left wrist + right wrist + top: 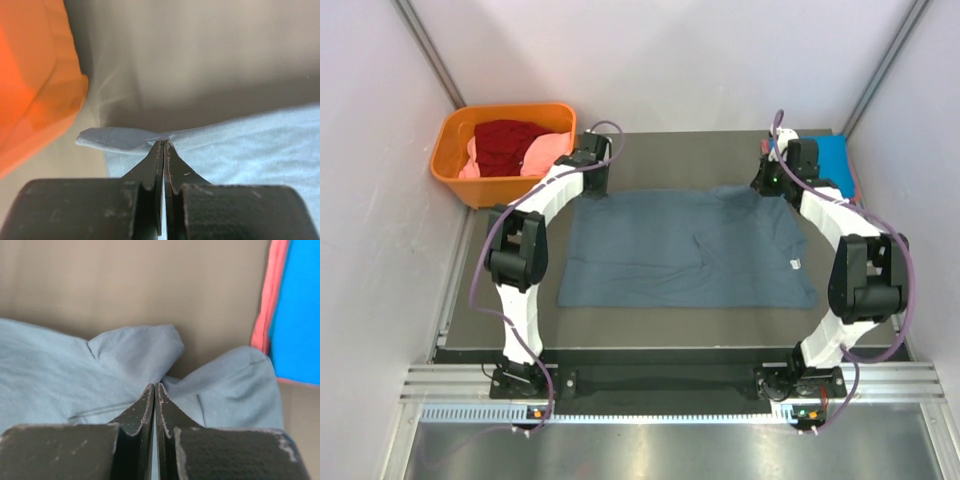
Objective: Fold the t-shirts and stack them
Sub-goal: Fold the tshirt
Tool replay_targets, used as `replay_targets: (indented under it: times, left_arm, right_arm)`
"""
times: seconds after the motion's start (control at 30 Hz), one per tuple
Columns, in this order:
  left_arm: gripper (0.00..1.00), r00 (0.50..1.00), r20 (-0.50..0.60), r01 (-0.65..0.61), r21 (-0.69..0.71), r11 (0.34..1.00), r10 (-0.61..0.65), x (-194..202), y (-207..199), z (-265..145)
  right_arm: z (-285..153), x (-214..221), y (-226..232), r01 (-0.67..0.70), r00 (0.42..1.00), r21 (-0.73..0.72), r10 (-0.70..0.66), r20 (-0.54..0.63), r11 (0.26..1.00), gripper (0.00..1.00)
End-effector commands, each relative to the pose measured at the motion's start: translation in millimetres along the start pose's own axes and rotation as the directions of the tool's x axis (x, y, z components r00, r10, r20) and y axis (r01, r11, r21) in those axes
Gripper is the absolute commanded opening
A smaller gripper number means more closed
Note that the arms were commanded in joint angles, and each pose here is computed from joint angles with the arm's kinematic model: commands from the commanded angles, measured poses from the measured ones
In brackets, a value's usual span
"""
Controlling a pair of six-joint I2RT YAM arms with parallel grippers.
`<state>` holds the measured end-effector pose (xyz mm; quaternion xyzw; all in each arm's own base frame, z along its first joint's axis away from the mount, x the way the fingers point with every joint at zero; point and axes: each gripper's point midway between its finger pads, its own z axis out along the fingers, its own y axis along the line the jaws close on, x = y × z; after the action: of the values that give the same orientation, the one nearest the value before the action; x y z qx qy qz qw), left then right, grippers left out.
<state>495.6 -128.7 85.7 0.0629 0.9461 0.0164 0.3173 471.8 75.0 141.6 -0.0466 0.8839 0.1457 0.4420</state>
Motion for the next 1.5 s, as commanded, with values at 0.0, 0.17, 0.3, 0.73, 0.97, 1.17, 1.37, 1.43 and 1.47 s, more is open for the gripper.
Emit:
replay_targets:
  times: [0.0,0.17,0.3,0.73,0.97,1.17,1.37,1.43,1.47]
  left_arm:
    - [0.0,0.995,0.089,0.045,0.024,0.999,-0.047,-20,0,-27]
    - [0.0,0.993,0.085,0.077,0.045,0.996,-0.08,-9,-1,-40]
    - [0.0,0.994,0.06,0.091,0.074,0.993,-0.095,10,-4,-47]
    - [0.0,0.994,-0.001,0.107,0.139,0.985,-0.108,61,-19,-75]
    - [0.0,0.997,-0.077,0.01,0.113,0.994,-0.001,88,-18,-81]
    - [0.0,0.986,-0.159,-0.045,0.06,0.997,0.054,121,-10,-80]
    - [0.0,0.971,-0.219,-0.087,0.051,0.995,0.096,138,-4,-82]
    - [0.0,0.966,-0.235,-0.097,0.042,0.994,0.104,142,-3,-80]
    - [0.0,0.966,-0.234,-0.101,0.039,0.994,0.107,142,-3,-79]
  right_arm:
    - [-23,-25,6,0.012,0.995,0.026,-0.014,0.102,1.0,0.0]
    - [-43,-8,13,-0.009,0.994,0.043,0.004,0.108,0.999,0.0]
    - [-55,9,16,-0.015,0.995,0.063,0.008,0.099,0.998,0.0]
    - [-94,46,21,-0.08,0.989,0.094,0.066,0.136,0.992,0.0]
    - [-101,72,17,-0.124,0.99,0.127,0.114,0.086,0.984,0.0]
    - [-106,104,6,-0.142,0.99,0.196,0.143,0.01,0.97,0.0]
    - [-112,112,11,-0.157,0.987,0.176,0.159,0.0,0.972,0.0]
    - [-114,111,12,-0.157,0.987,0.178,0.159,0.006,0.971,0.0]
    - [-115,111,12,-0.158,0.987,0.176,0.159,0.01,0.971,0.0]
